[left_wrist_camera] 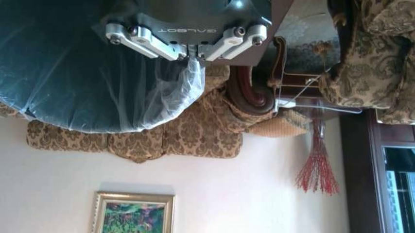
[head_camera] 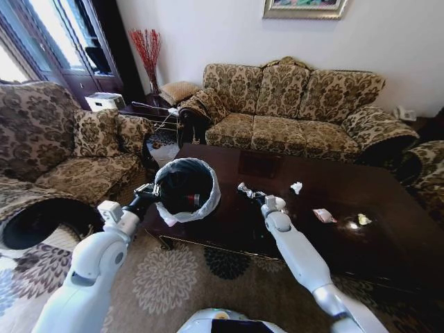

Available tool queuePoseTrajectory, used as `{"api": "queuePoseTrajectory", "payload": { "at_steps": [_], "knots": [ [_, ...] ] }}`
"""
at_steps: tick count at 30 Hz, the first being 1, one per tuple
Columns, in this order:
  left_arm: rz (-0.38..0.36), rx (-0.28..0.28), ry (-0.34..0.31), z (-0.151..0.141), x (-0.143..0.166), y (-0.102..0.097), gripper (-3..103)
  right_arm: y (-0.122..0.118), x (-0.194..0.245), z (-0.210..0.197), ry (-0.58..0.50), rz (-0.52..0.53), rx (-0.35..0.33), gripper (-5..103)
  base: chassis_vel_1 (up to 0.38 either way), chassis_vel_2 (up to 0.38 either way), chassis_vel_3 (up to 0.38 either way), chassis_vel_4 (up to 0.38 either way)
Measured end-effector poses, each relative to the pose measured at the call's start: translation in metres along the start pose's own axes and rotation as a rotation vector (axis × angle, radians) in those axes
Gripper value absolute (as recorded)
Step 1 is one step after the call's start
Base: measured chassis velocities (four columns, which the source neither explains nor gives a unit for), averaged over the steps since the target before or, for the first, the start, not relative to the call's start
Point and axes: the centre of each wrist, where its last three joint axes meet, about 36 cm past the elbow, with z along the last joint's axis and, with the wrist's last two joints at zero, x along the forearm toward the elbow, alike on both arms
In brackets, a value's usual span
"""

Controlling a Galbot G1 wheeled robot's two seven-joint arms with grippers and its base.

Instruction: Move to the front of the table and place the trash on the table into the trash bin.

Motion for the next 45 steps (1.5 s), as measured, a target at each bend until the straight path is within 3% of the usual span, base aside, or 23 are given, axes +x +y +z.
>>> {"api": "queuePoseTrajectory", "payload": {
  "at_steps": [25, 33, 34, 36, 39, 40, 43, 45],
  "knots": [
    [-0.001, 0.0, -0.004, 0.0, 0.0, 0.002, 3, 0.016, 0.017, -0.025, -0.073, -0.018, 0.015, -1, 0.0, 0.0, 0.0, 0.0],
    [0.002, 0.002, -0.001, 0.001, 0.0, 0.002, 3, 0.028, 0.015, -0.012, -0.051, -0.006, 0.022, 31, 0.0, 0.0, 0.0, 0.0],
    [0.002, 0.002, -0.002, 0.001, 0.001, 0.002, 3, 0.027, 0.014, -0.01, -0.047, -0.005, 0.028, 37, 0.0, 0.0, 0.0, 0.0],
    [0.002, 0.002, -0.002, 0.002, 0.001, 0.002, 3, 0.026, 0.013, -0.01, -0.046, -0.006, 0.031, 37, 0.0, 0.0, 0.0, 0.0],
    [0.005, 0.002, -0.006, 0.002, 0.001, 0.002, 3, 0.019, 0.008, -0.009, -0.045, -0.008, 0.045, 53, 0.0, 0.0, 0.0, 0.0],
    [0.005, 0.002, -0.006, 0.002, 0.001, 0.002, 3, 0.019, 0.008, -0.009, -0.045, -0.008, 0.045, 53, 0.0, 0.0, 0.0, 0.0],
    [0.007, 0.001, -0.009, 0.001, 0.001, 0.002, 3, 0.015, 0.0, -0.008, -0.042, -0.014, 0.045, 69, 0.0, 0.0, 0.0, 0.0],
    [0.008, 0.001, -0.011, 0.001, 0.001, 0.002, 3, 0.015, -0.002, -0.007, -0.04, -0.017, 0.041, 74, 0.0, 0.0, 0.0, 0.0]
  ]
}}
